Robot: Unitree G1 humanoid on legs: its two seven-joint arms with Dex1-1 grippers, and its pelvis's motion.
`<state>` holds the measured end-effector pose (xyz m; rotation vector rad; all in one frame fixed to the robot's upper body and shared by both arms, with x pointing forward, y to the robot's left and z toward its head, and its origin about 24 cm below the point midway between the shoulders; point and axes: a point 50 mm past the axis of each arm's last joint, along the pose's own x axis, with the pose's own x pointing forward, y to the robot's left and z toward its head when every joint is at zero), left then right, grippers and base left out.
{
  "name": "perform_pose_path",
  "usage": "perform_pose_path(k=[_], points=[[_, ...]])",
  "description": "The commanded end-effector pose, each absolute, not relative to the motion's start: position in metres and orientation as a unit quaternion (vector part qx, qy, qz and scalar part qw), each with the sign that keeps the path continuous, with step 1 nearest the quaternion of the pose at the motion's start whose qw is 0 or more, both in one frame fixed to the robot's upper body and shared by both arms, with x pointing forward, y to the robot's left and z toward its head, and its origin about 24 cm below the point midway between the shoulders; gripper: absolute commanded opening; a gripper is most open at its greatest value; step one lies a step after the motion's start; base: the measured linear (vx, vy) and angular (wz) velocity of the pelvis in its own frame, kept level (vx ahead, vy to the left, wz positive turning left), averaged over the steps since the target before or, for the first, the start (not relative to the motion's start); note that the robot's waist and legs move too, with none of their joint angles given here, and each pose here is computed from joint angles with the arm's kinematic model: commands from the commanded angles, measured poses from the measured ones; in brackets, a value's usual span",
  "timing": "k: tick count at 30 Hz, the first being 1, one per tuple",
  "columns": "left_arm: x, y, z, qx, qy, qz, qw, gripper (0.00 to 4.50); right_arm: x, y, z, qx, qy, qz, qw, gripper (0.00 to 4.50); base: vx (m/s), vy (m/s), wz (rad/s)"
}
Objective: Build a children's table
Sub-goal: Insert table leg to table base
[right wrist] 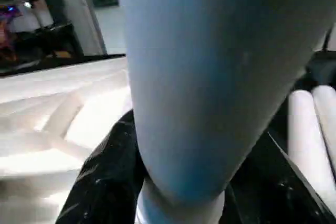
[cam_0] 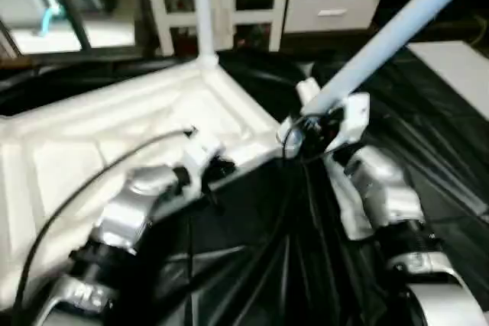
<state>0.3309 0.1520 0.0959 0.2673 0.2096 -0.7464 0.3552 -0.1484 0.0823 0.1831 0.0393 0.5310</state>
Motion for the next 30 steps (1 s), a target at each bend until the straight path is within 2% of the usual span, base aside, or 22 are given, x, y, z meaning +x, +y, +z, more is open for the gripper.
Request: perform_pose_path(k=[1, 4, 6, 8, 10, 12, 13, 15, 18, 19, 20, 21, 22, 23, 24, 26, 30], points=[[0.335, 0.156, 0.111, 0.135, 0.071, -0.351, 0.924, 1.03, 0.355, -0.151, 0.084, 0.094, 0.016, 0.262, 0.96, 1.84, 0.0, 0.0, 0.0], [0.336, 0.157, 0.112, 0.134, 0.063, -0.349, 0.925, 1.17, 0.354, -0.151, 0.089, 0.097, 0.004, 0.263, 0.96, 1.84, 0.0, 0.0, 0.0], [0.337, 0.157, 0.113, 0.13, 0.058, -0.349, 0.926, 1.47, 0.354, -0.151, 0.093, 0.103, -0.009, 0.262, 0.959, 1.84, 0.0, 0.0, 0.0], [0.338, 0.158, 0.115, 0.125, 0.048, -0.347, 0.928, 1.51, 0.355, -0.152, 0.1, 0.112, -0.03, 0.257, 0.959, 1.84, 0.0, 0.0, 0.0], [0.34, 0.16, 0.121, 0.117, 0.031, -0.341, 0.932, 1.59, 0.356, -0.156, 0.114, 0.13, -0.082, 0.245, 0.957, 1.84, 0.0, 0.0, 0.0], [0.341, 0.16, 0.123, 0.113, 0.025, -0.339, 0.934, 1.91, 0.356, -0.157, 0.12, 0.137, -0.104, 0.24, 0.956, 1.84, 0.0, 0.0, 0.0], [0.342, 0.162, 0.127, 0.1, 0.013, -0.324, 0.941, 1.94, 0.355, -0.159, 0.134, 0.162, -0.15, 0.24, 0.945, 1.84, 0.0, 0.0, 0.0], [0.342, 0.166, 0.13, 0.09, 0.0, -0.304, 0.948, 1.98, 0.351, -0.158, 0.145, 0.186, -0.182, 0.253, 0.932, 1.84, 0.0, 0.0, 0.0], [0.34, 0.172, 0.13, 0.06, -0.011, -0.263, 0.963, 2.35, 0.345, -0.155, 0.157, 0.2, -0.209, 0.282, 0.915, 1.84, 0.0, 0.0, 0.0], [0.34, 0.175, 0.131, 0.043, -0.012, -0.24, 0.97, 2.38, 0.344, -0.155, 0.159, 0.195, -0.211, 0.284, 0.915, 1.84, 0.0, 0.0, 0.0], [0.339, 0.186, 0.133, -0.015, -0.007, -0.163, 0.986, 2.39, 0.341, -0.155, 0.167, 0.173, -0.214, 0.286, 0.918, 1.84, 0.0, 0.0, 0.0], [0.339, 0.186, 0.133, -0.015, -0.007, -0.163, 0.986, 2.39, 0.341, -0.155, 0.167, 0.173, -0.214, 0.286, 0.918, 1.84, 0.0, 0.0, 0.0], [0.337, 0.193, 0.13, -0.035, 0.014, -0.113, 0.993, 2.39, 0.339, -0.156, 0.171, 0.144, -0.213, 0.28, 0.925, 1.84, 0.0, 0.0, 0.0], [0.333, 0.197, 0.127, -0.039, 0.046, -0.075, 0.995, 2.39, 0.337, -0.161, 0.172, 0.084, -0.196, 0.262, 0.941, 1.84, 0.0, 0.0, 0.0], [0.333, 0.197, 0.127, -0.039, 0.046, -0.075, 0.995, 2.39, 0.337, -0.161, 0.172, 0.084, -0.196, 0.262, 0.941, 1.84, 0.0, 0.0, 0.0], [0.325, 0.197, 0.124, -0.043, 0.067, -0.048, 0.996, 2.39, 0.334, -0.166, 0.17, 0.037, -0.17, 0.241, 0.955, 1.84, 0.0, 0.0, 0.0], [0.325, 0.197, 0.124, -0.043, 0.067, -0.048, 0.996, 2.39, 0.334, -0.166, 0.17, 0.037, -0.17, 0.241, 0.955, 1.84, 0.0, 0.0, 0.0]])
